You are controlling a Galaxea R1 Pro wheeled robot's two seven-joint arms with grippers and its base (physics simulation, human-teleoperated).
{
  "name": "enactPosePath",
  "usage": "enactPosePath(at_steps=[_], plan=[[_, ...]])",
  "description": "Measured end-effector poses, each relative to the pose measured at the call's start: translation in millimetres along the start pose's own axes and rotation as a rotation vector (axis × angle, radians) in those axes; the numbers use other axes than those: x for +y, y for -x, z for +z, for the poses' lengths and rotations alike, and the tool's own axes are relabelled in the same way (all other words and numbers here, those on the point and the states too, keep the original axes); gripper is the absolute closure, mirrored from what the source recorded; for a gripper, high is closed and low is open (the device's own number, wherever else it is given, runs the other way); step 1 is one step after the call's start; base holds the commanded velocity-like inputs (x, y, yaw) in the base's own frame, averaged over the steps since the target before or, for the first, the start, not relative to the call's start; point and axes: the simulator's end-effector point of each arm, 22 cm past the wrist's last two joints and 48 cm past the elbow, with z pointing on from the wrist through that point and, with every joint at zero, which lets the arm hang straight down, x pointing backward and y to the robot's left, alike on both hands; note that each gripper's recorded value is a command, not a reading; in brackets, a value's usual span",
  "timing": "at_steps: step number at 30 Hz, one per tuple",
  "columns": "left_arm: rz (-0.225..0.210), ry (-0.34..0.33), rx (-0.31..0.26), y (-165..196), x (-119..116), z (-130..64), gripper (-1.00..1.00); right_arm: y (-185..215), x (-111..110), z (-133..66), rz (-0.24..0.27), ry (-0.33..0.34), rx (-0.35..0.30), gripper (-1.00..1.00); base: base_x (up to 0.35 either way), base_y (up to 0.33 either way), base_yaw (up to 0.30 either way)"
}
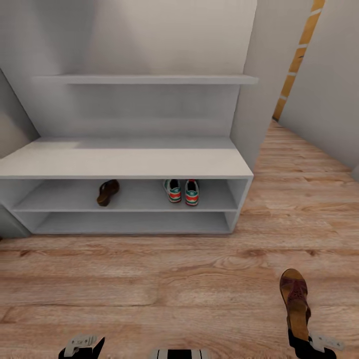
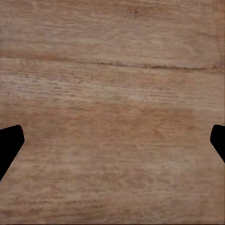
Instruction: Pick up the two gym shoes and the two sandals from the corridor floor and place them onto the hallstand (shoe rack) in the corridor, making sure they are on the rack and not on the floor. Arrange them so the two gym shoes are next to each other and the two sandals are next to each other.
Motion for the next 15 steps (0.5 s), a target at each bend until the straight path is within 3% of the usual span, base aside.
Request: enactPosePath(at_steps=[15], plan=[[-0.002,0.002,0.007,-3.3,0.1,-0.4,-1.0,0.2,0.2,0.1,0.0,0.0,0.0,1.0,-0.164,0.279,0.0]])
